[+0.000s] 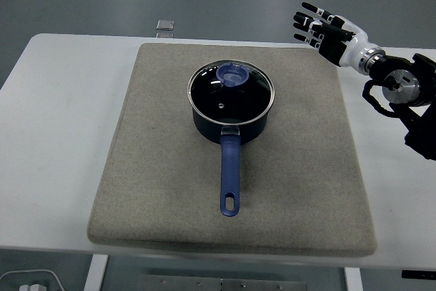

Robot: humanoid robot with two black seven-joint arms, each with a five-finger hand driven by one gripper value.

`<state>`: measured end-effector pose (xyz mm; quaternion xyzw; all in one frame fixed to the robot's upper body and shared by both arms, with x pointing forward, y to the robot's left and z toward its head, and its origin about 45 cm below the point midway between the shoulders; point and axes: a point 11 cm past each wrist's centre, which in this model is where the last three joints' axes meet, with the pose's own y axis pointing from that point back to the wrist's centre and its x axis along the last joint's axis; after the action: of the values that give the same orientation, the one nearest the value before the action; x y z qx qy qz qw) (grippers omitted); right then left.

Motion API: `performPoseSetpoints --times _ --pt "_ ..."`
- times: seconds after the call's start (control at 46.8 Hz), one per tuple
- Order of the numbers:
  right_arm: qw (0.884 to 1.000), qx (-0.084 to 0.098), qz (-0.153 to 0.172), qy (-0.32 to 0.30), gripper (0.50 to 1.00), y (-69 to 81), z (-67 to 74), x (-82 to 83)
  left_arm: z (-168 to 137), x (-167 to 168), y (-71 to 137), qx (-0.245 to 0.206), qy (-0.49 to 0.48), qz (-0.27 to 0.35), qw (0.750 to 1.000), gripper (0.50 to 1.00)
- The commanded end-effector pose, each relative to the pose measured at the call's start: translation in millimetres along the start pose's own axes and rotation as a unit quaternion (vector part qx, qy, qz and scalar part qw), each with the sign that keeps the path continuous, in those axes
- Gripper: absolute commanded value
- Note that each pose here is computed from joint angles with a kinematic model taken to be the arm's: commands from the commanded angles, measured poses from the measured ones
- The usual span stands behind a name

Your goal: Lift the pot lid and place it to the right of the pot.

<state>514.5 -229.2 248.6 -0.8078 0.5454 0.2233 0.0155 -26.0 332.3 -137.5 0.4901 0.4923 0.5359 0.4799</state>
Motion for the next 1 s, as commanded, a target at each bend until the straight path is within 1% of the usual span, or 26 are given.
performPoseSetpoints --times 0.0,0.235,0.363,0.769,0.897,0.983 --pt "1.000 0.000 0.000 0.000 0.907 0.0 0.0 0.0 1.0 -0.1 0.0 -0.002 0.002 0.000 1.000 1.000" --pt "1.000 0.003 0.001 0.000 0.907 -0.2 -1.4 -0.1 -0.1 0.1 0.0 0.000 0.001 0.000 1.000 1.000" --pt "1.000 0.008 0.003 0.000 0.907 0.0 -3.6 0.5 0.5 2.8 0.1 -0.001 -0.001 0.005 1.000 1.000" --pt "1.000 0.005 0.002 0.007 0.907 0.4 -0.7 0.8 0.5 3.4 0.1 -0.001 -0.001 0.006 1.000 1.000" --pt "1.000 0.006 0.002 0.010 0.907 1.2 -2.6 2.4 0.5 3.4 0.1 -0.001 -0.001 0.006 1.000 1.000" --pt "1.000 0.009 0.003 0.013 0.907 1.8 -7.2 3.4 0.3 3.4 0.1 0.000 -0.001 0.006 1.000 1.000"
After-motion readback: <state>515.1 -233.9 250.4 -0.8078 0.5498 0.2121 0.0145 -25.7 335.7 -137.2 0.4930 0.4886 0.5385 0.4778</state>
